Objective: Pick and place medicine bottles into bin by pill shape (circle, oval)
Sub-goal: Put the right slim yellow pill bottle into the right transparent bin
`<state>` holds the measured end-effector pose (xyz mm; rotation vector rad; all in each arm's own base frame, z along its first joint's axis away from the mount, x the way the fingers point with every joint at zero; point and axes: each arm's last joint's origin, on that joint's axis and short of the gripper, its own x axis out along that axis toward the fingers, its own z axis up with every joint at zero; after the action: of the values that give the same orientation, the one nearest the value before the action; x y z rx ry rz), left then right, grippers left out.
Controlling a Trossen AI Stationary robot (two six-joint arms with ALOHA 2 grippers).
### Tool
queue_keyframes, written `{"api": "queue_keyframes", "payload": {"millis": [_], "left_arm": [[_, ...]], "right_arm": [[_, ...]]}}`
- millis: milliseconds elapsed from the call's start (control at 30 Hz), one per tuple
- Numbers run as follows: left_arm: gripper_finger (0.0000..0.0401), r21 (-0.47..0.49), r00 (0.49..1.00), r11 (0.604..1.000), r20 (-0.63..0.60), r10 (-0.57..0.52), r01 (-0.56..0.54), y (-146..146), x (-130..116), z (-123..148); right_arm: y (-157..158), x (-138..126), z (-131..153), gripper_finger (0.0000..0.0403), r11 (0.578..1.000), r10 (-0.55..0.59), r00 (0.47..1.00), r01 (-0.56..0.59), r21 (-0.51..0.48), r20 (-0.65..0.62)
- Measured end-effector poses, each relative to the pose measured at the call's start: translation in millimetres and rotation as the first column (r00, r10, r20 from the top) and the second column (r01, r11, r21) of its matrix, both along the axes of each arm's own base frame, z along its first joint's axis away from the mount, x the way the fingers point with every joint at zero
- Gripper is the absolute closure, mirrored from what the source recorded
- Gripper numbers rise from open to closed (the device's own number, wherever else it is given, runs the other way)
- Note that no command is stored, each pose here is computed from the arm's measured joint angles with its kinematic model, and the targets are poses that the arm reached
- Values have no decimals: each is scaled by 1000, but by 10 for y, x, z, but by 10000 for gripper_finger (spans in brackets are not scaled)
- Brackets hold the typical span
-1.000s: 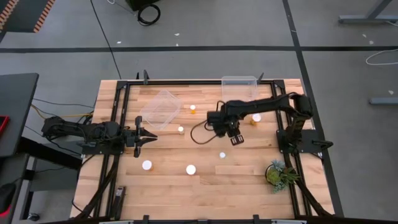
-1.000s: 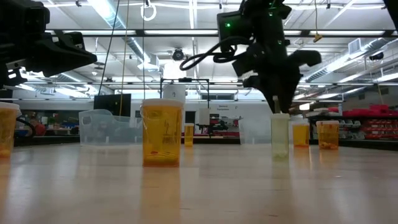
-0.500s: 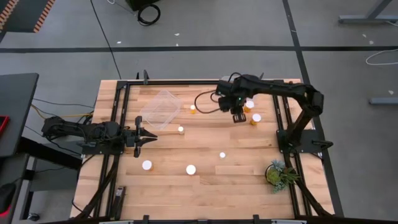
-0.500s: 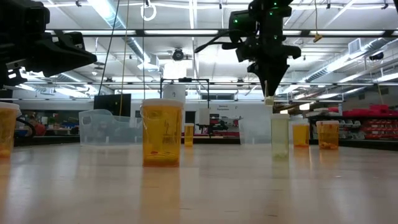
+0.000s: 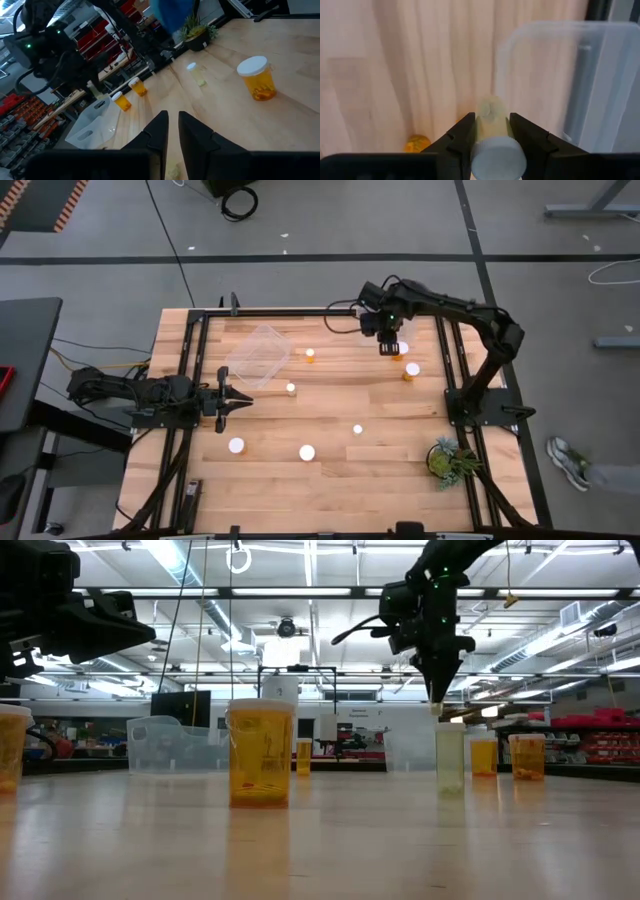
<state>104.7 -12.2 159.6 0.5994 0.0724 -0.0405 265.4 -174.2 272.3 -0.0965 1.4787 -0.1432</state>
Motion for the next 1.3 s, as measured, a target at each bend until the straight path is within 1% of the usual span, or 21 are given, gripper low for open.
{"api": "queue_keyframes", "payload": {"millis": [133,267,367,600,700,933,1033,1133,1300], "left_arm": [[343,0,1000,1000,0,0,0,0,0,0],[342,0,1000,1000,0,0,0,0,0,1],[347,0,1000,1000,0,0,0,0,0,1],[347,0,1000,1000,0,0,0,0,0,1],[343,0,1000,1000,0,0,0,0,0,1],[347,0,1000,1000,0,0,0,0,0,0],[350,0,1000,1000,0,0,0,0,0,0],[347,0,1000,1000,0,0,0,0,0,0],[341,0,1000,1000,0,0,0,0,0,0]], "right_arm": [[-132,-85,0,278,998,-67,998,67,-3,6],[-258,-167,4,278,988,-144,990,143,-56,-8],[-338,-210,6,278,978,-195,981,195,-70,9],[-461,-272,8,278,961,-263,964,265,-82,44],[-501,-239,-30,278,960,-267,963,268,-81,28],[-736,26,-103,278,953,-299,954,298,-52,-19],[-860,96,-137,278,946,-322,946,321,-36,-38],[-975,135,-188,278,940,-340,940,340,-7,-38],[-1124,121,-305,278,929,-364,931,365,57,-37]]}}
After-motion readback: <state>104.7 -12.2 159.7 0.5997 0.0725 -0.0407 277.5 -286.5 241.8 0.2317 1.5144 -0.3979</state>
